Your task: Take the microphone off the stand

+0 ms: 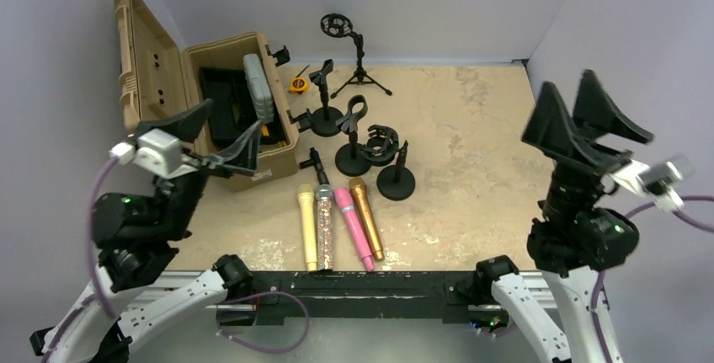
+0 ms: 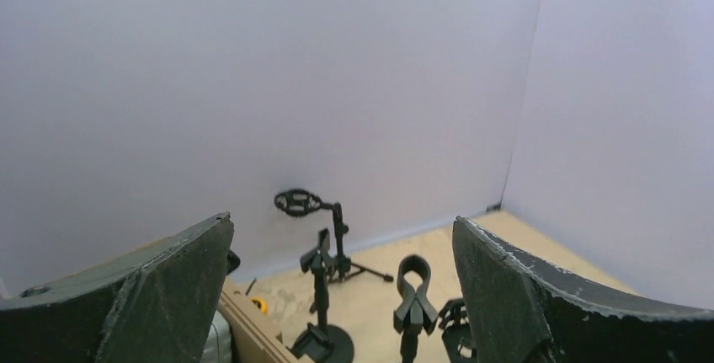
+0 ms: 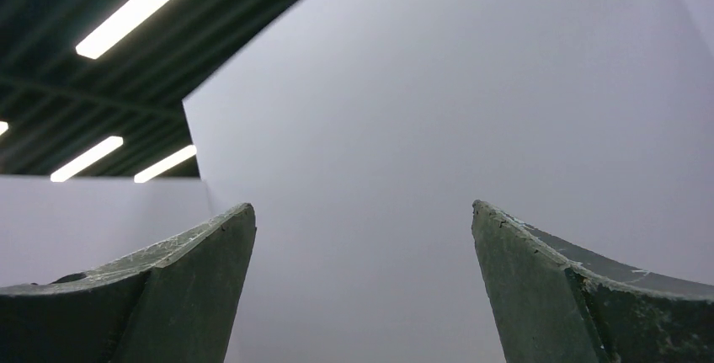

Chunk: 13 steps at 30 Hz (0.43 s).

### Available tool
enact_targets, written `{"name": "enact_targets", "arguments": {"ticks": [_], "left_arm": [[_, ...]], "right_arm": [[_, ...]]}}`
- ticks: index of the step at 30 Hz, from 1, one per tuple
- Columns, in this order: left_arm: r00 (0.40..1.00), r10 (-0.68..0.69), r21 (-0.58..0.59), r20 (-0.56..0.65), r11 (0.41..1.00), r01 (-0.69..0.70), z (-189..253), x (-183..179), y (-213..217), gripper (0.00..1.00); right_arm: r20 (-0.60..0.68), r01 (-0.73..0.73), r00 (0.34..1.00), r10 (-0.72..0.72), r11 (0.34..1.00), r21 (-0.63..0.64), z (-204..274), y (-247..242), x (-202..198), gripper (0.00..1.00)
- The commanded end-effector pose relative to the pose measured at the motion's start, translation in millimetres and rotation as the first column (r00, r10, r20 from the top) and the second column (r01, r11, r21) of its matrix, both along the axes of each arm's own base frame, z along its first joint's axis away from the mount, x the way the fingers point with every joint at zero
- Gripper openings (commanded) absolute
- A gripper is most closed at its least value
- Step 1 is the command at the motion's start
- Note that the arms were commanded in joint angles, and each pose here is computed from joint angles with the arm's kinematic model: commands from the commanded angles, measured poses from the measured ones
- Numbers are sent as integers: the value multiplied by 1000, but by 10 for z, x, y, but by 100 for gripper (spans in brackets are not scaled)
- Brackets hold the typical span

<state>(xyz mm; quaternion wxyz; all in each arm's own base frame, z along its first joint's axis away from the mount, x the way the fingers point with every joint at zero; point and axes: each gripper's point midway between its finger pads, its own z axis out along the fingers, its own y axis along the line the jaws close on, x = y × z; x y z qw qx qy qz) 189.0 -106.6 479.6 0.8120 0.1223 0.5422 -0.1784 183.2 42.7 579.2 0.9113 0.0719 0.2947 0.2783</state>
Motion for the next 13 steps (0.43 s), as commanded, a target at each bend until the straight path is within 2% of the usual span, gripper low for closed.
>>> {"name": "enact_targets", "arguments": {"ticks": [1,10,13], "left_arm": [[997,37,-37,70,999,-34,267,-191,286,100],[996,69,-86,64,994,-64,294,-301,504,100],[995,68,-80,66,995,-63,277,-275,468,100]], "right_arm": [[100,81,991,-89,994,80,272,-254,-310,99],[172,109,977,-123,990,91,348,-349,-609,99],[154,118,980,-123,992,46,382,-276,-494,99]]}}
